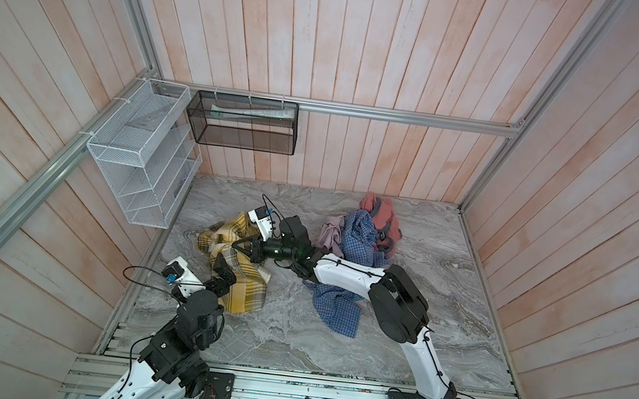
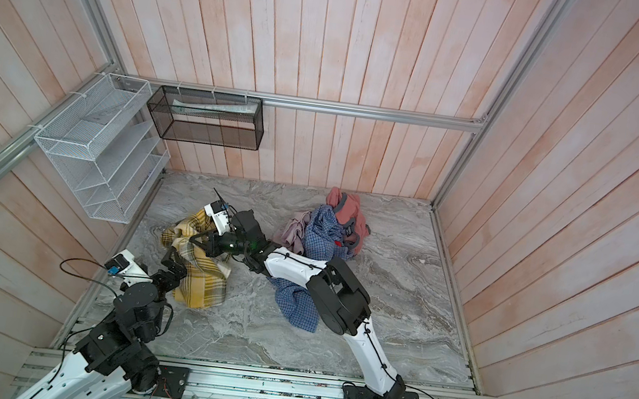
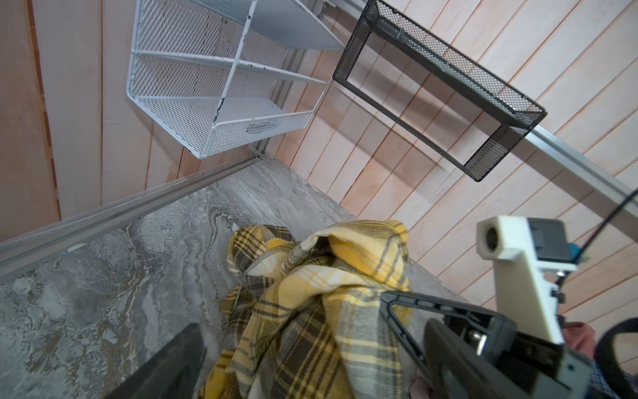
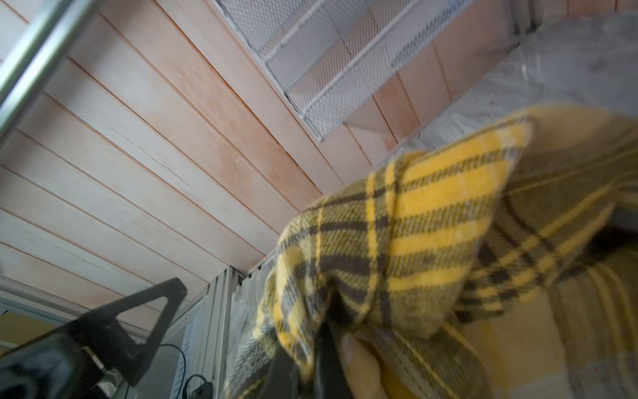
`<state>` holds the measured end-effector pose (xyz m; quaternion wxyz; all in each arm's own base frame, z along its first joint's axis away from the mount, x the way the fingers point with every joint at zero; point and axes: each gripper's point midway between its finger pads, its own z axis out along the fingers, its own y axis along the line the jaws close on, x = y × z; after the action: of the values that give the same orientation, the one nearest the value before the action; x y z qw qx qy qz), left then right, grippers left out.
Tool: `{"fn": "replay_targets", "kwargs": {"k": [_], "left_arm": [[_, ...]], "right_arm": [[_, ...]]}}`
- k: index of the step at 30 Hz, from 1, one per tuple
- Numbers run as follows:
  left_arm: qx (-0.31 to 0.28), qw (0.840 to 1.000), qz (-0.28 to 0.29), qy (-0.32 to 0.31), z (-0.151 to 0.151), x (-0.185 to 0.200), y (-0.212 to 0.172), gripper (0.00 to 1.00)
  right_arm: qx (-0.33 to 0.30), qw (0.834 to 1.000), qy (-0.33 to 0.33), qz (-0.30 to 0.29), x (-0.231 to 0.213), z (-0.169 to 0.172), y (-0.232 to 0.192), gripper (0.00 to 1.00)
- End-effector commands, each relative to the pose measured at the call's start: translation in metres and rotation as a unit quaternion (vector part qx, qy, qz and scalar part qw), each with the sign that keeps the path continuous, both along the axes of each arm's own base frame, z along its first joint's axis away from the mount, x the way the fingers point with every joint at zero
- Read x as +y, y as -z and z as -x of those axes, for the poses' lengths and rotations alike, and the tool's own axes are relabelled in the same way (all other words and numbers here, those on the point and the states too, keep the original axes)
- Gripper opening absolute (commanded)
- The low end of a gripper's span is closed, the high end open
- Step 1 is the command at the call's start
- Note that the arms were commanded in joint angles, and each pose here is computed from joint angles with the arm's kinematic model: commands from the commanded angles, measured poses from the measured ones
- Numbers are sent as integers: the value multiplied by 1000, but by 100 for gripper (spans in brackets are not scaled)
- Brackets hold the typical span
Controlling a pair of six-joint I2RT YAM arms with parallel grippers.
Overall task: Pick out a specific cloth from the pile
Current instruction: 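Swing the right gripper across and lower the plaid shirt beside the left gripper, then release the plaid shirt and draw the right gripper back while the left gripper grasps it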
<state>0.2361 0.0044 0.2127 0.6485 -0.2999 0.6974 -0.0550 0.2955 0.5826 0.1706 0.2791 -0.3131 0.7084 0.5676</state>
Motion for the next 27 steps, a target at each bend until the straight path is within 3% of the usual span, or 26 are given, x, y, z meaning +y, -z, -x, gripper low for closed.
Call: {"fn": "replay_targets", "kwargs": {"k": [1,5,10,13,16,21,27], "left_arm": [[6,1000,8,-18,3,6,-6,100],[12,1000,7,-9,2,4,-6,100],[31,999,15,8,-4,-2,1,100],[47,999,18,16,-9,-4,6,100],[56,998,16,16,-13,-3,4,100],[63,997,-8,40,-17,-10,-4,100],[154,986,11,63,-16,-24,35,100]], "right_arm": [[18,998,4,67,-6,-7,44,0],[17,993,20,117,-10,-14,76,3],[12,990,14,142,-10,-15,85,31],[-15,990,26,134,-14,-19,63,36],[-46,989,41,134,-20,-24,37,57],[-91,984,71,136,-40,-27,-3,77],[-134,977,106,131,-74,-30,-47,95]]}}
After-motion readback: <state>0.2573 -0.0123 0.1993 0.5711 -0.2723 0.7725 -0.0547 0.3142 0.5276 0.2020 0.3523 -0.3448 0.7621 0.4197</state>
